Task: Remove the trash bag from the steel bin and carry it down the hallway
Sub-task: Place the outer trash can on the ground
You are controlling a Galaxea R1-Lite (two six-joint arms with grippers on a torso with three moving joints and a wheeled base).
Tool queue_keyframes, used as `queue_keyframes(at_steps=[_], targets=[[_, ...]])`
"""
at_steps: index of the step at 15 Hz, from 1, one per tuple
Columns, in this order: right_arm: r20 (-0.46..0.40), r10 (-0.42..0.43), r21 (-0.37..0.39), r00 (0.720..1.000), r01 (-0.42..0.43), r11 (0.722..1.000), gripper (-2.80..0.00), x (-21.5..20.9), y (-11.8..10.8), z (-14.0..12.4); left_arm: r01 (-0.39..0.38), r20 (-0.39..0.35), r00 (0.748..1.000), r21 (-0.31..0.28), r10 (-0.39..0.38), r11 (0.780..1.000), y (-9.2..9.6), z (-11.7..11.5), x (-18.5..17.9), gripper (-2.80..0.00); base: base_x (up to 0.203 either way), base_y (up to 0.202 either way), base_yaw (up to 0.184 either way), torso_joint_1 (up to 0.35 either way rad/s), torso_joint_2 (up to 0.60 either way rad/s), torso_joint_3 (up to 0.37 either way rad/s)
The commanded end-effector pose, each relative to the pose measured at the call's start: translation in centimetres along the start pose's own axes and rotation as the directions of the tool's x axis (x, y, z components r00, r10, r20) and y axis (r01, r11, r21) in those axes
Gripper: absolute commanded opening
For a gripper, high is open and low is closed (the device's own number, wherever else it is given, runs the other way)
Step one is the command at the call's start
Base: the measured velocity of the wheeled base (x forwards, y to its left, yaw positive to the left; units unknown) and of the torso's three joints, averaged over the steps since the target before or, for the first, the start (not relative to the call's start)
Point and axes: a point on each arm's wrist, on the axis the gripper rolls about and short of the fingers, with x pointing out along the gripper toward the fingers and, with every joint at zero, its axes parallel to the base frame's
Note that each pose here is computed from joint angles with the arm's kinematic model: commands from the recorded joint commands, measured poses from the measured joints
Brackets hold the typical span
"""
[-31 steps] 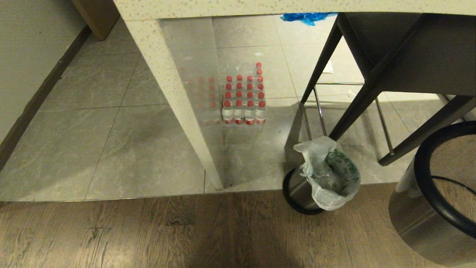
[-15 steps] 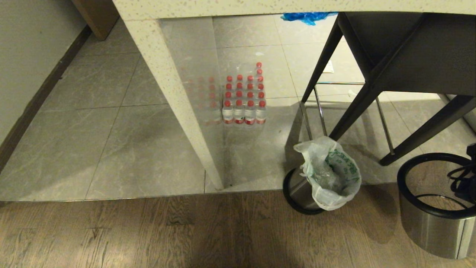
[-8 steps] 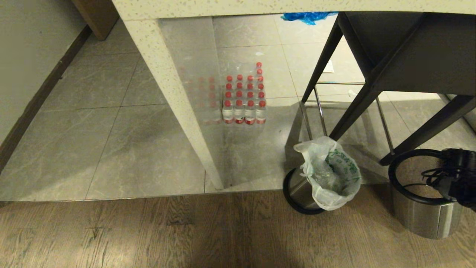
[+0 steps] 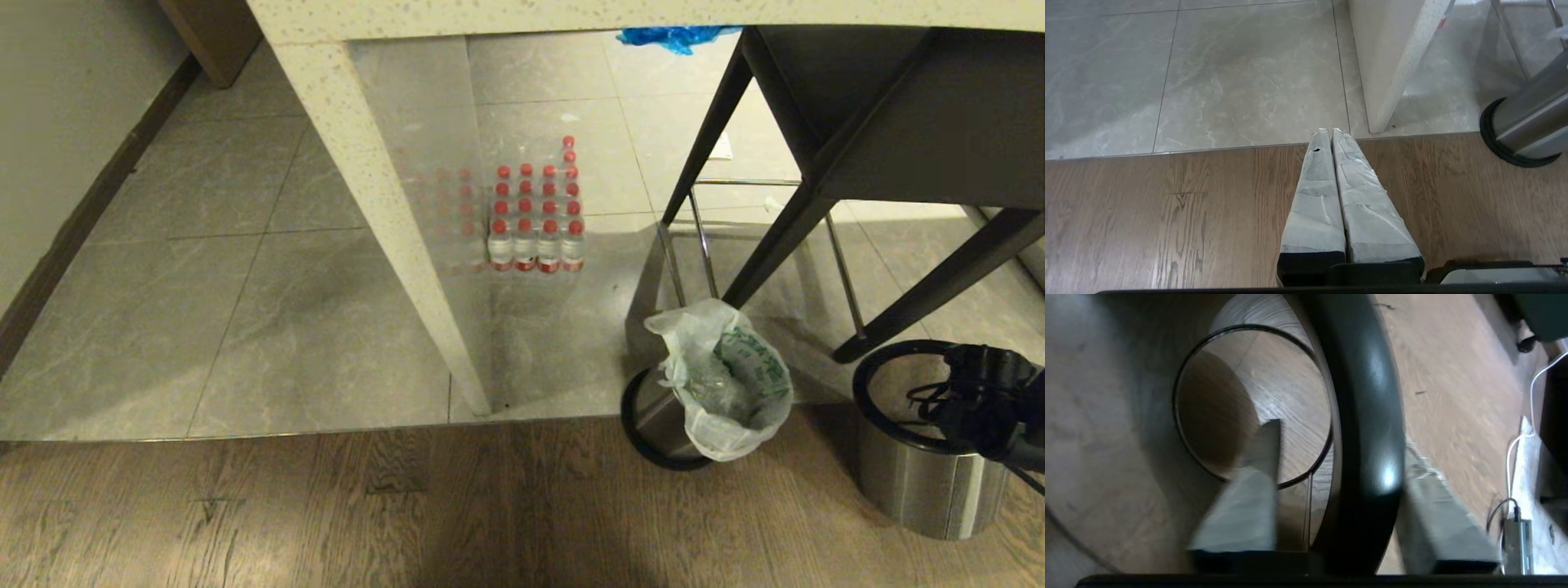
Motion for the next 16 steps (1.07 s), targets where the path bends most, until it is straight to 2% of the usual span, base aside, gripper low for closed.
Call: queue_keyframes(at_steps=[1, 6, 12, 16], targets=[[-0.003, -0.016, 0.002, 1.000, 0.016, 1.000, 0.00, 0.2, -0.6, 0.0, 0.000, -0.001, 1.000, 0.000, 0.000, 1.000, 0.0, 0.0, 0.0, -2.80, 0.000, 0.000, 0.000, 0.000, 0.00, 0.000], [0.038, -0.072, 0.008, 0.997, 0.072, 0.997, 0.00, 0.3, -3.8, 3.2, 0.000, -0.002, 1.000, 0.000, 0.000, 1.000, 0.0, 0.0, 0.0, -2.80, 0.000, 0.000, 0.000, 0.000, 0.00, 0.000], [0.050, -0.104, 0.034, 0.993, 0.102, 0.994, 0.00, 0.4, -5.6, 4.5, 0.000, 0.000, 1.000, 0.000, 0.000, 1.000, 0.0, 0.0, 0.0, -2.80, 0.000, 0.000, 0.000, 0.000, 0.00, 0.000], [0.066, -0.031, 0.041, 0.997, 0.028, 0.999, 0.00, -0.9, -5.5, 5.6, 0.000, -0.002, 1.000, 0.000, 0.000, 1.000, 0.0, 0.0, 0.0, -2.80, 0.000, 0.000, 0.000, 0.000, 0.00, 0.000]])
